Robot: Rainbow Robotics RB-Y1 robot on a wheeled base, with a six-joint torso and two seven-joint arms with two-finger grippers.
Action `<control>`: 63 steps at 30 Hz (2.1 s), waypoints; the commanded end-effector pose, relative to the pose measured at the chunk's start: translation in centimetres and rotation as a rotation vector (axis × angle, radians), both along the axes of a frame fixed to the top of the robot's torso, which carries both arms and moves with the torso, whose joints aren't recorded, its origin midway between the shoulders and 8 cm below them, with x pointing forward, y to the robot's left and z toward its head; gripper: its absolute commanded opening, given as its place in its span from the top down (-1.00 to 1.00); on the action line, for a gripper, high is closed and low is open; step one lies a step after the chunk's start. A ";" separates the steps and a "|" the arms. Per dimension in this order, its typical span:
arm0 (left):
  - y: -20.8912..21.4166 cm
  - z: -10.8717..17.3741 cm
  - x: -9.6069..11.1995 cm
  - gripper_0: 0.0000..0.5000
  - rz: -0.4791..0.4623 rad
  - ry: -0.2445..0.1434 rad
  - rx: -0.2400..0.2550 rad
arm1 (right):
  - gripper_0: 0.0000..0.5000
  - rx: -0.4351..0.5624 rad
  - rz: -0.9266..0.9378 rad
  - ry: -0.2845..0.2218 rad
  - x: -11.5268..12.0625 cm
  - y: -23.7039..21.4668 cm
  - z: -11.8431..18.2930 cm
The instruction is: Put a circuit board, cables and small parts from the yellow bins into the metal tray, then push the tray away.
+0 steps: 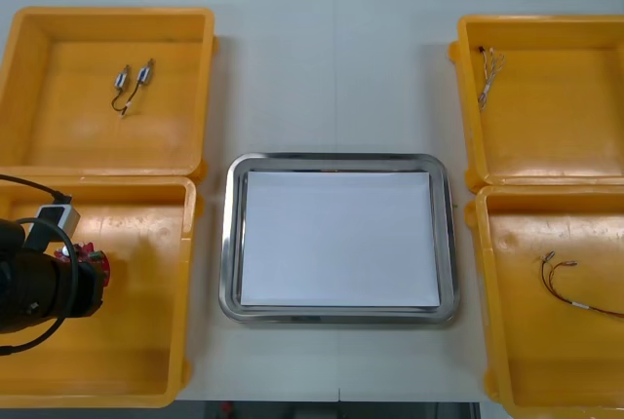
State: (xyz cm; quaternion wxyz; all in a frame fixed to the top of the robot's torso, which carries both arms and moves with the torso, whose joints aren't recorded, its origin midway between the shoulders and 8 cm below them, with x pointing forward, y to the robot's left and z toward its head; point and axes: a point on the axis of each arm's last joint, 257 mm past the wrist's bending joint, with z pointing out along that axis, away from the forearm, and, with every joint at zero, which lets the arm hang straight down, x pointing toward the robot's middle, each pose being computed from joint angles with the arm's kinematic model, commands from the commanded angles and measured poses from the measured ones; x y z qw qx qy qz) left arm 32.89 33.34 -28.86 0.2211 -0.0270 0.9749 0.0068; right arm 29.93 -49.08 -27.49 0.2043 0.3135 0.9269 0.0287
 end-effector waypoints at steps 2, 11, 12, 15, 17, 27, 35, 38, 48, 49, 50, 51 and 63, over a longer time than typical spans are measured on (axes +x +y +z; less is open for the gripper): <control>2.4 -0.1 -0.4 1.00 0.043 0.012 0.025 | -1.00 -0.088 0.080 -0.027 1.7 -1.0 5.2; 3.3 -1.5 -0.4 1.00 0.068 0.020 0.004 | -1.00 -0.173 0.336 -0.007 2.9 0.7 7.8; 3.5 -1.5 -0.3 1.00 0.070 0.017 0.002 | -1.00 -0.180 0.378 0.000 3.0 1.1 7.9; 3.5 -1.6 -0.3 1.00 0.070 0.018 0.003 | -1.00 -0.198 0.499 0.012 3.3 2.4 7.9; 3.5 -1.6 -0.3 1.00 0.070 0.019 0.002 | -1.00 -0.218 0.591 0.016 3.6 3.2 7.9; 3.2 -1.7 -0.4 1.00 0.067 0.023 -0.006 | -1.00 -0.318 0.940 0.057 4.4 6.3 6.7; 3.0 -2.0 -0.7 0.99 0.064 0.019 -0.017 | -1.00 -0.341 1.103 0.057 4.5 8.2 5.2; 3.0 -2.1 -0.8 0.72 0.064 0.019 -0.020 | -1.00 -0.340 1.132 0.052 4.5 8.8 4.7; 3.0 -2.1 -0.9 -0.75 0.063 0.019 -0.019 | -1.00 -0.345 1.146 0.004 4.3 9.3 2.5; 3.1 -2.2 -0.9 -0.78 0.065 0.021 -0.018 | -1.00 -0.344 1.146 -0.002 4.2 9.3 2.2; 3.0 -2.2 -0.9 -0.78 0.065 0.020 -0.020 | -1.00 -0.345 1.146 -0.003 4.2 9.3 2.1; 3.1 -2.1 -0.9 -0.79 0.063 0.021 -0.018 | -1.00 -0.348 1.147 -0.005 4.1 9.1 1.8; 3.1 -0.5 -0.4 -0.91 0.009 -0.012 0.031 | -1.00 -0.384 1.204 -0.036 3.3 9.7 -1.0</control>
